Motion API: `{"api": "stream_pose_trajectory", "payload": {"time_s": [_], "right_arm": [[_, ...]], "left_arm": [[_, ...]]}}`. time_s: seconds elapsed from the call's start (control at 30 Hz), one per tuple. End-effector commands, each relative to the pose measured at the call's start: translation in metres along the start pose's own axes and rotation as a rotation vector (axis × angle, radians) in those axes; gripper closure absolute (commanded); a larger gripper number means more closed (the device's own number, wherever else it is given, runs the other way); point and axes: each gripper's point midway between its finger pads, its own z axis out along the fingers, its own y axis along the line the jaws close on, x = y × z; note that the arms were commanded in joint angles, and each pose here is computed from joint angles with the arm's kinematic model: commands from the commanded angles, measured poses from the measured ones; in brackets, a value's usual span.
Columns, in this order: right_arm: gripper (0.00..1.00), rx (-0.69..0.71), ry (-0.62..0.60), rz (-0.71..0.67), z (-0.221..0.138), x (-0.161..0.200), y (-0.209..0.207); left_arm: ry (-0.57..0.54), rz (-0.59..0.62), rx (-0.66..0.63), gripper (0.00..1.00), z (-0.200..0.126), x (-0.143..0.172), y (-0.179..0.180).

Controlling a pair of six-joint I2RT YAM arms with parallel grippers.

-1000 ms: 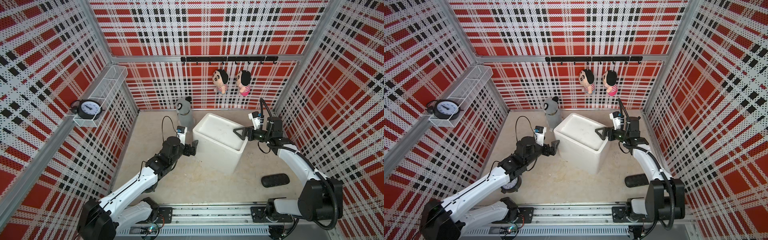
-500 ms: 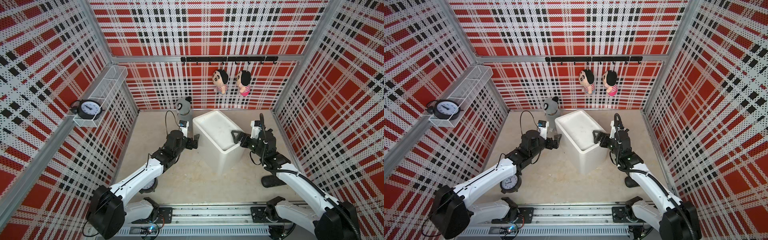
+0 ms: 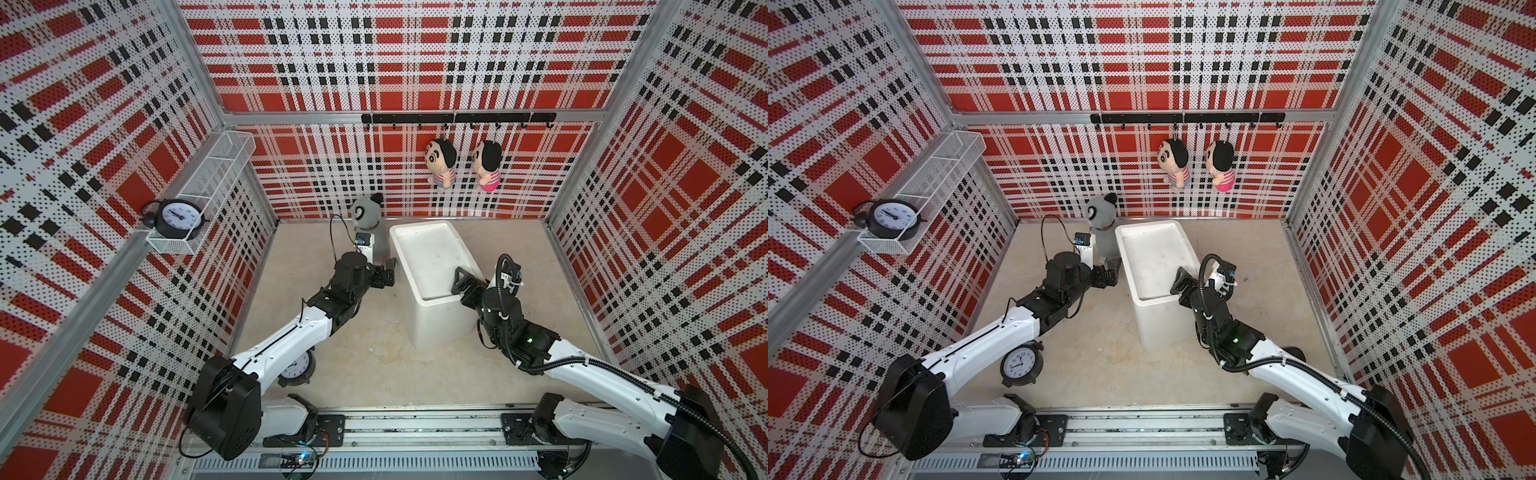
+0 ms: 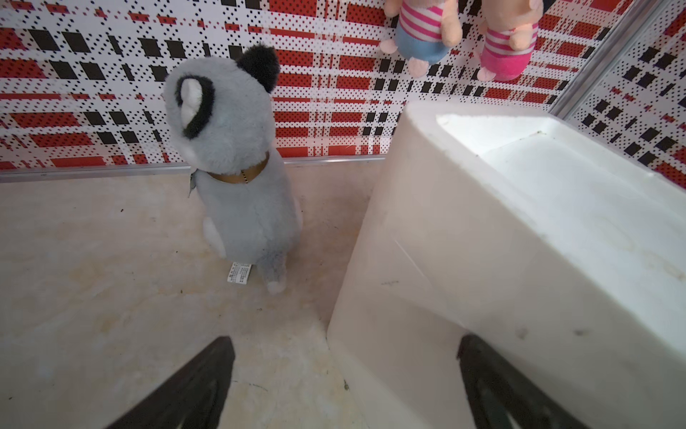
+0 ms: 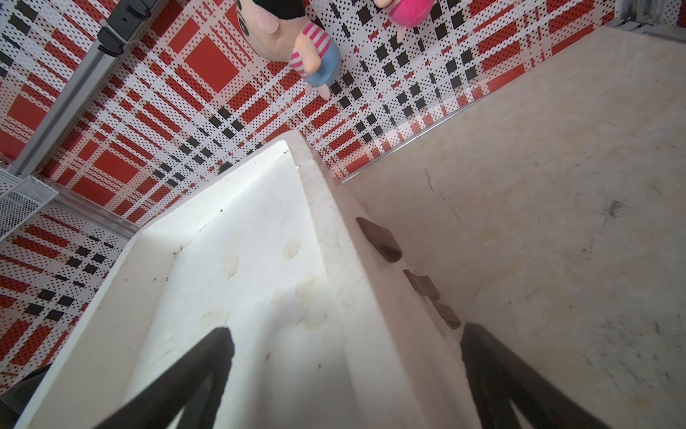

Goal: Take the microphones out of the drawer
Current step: Adjust the storage box at the center of the board.

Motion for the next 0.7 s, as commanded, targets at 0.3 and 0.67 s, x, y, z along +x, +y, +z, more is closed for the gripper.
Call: {"api": "stream_pose_trajectory", "payload": {"time_s": [0.3, 0.67], "right_arm": [[0.0, -0.368, 0.21, -0.063, -0.046, 0.01, 0.089], [0.0, -0.474, 0.287, -0.089, -0.045, -0.051, 0.107]], "left_arm": [[-0.165, -0.032, 0.186, 0.02, -0.025, -0.067, -0.021], [-0.173, -0.029, 0.149, 0.02, -0.043, -0.073, -0.004]]}}
